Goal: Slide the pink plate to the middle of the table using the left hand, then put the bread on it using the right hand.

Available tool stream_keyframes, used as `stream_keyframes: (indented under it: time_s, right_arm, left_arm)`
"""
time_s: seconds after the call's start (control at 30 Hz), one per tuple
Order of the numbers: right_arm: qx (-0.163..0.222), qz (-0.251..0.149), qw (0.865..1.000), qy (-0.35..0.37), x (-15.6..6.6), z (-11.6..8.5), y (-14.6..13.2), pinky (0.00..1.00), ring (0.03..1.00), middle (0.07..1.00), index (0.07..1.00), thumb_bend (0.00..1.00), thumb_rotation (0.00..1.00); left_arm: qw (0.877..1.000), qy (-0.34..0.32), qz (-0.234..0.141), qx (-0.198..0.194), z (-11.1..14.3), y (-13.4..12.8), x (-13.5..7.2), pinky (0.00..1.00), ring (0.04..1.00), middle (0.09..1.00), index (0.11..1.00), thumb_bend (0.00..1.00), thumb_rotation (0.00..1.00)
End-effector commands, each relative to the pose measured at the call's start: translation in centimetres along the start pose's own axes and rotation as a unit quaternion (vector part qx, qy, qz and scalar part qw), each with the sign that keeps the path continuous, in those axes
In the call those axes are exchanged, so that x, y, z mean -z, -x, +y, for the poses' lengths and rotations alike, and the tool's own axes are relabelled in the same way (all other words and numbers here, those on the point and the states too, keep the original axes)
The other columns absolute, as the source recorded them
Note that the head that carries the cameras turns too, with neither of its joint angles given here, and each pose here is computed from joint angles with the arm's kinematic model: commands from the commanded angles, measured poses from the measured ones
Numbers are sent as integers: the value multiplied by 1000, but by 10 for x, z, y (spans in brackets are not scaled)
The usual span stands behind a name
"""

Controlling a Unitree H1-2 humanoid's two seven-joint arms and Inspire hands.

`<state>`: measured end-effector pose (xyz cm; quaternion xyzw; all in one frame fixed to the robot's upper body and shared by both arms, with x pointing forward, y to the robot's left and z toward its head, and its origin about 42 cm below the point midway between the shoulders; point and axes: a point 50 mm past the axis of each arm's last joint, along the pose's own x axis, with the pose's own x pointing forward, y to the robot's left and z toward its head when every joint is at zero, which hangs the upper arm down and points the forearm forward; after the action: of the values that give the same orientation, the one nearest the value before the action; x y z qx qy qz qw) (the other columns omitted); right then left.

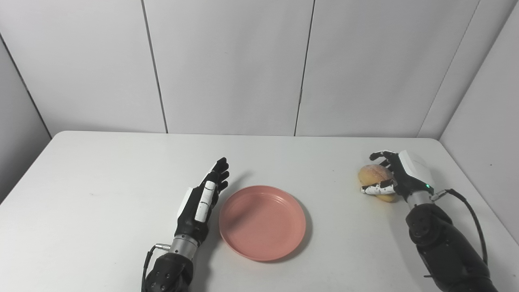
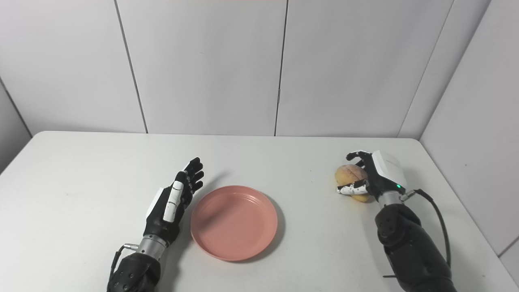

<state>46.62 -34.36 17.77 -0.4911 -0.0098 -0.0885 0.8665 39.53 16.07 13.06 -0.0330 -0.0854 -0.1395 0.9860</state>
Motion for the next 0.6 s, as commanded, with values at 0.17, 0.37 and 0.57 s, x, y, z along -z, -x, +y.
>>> stream_keyframes:
  time_s: [0.17, 0.37, 0.57]
  right_arm:
    - [59, -35, 998, -5, -18, -28, -12, 375, 413, 459, 546, 508, 0]
    - [82, -68, 994, -32, -32, -30, -8, 380, 390, 479, 560, 504, 0]
    - [108, -136, 982, -68, -65, -38, 3, 341, 392, 492, 551, 504, 0]
  left_arm:
    - [1000, -2, 0, -3, 3, 6, 4, 946, 961, 960, 909, 726, 985]
    - [1000, 0, -1, -5, 3, 7, 3, 937, 964, 965, 911, 726, 990]
    - [1000, 7, -4, -6, 4, 6, 2, 946, 969, 961, 912, 722, 981]
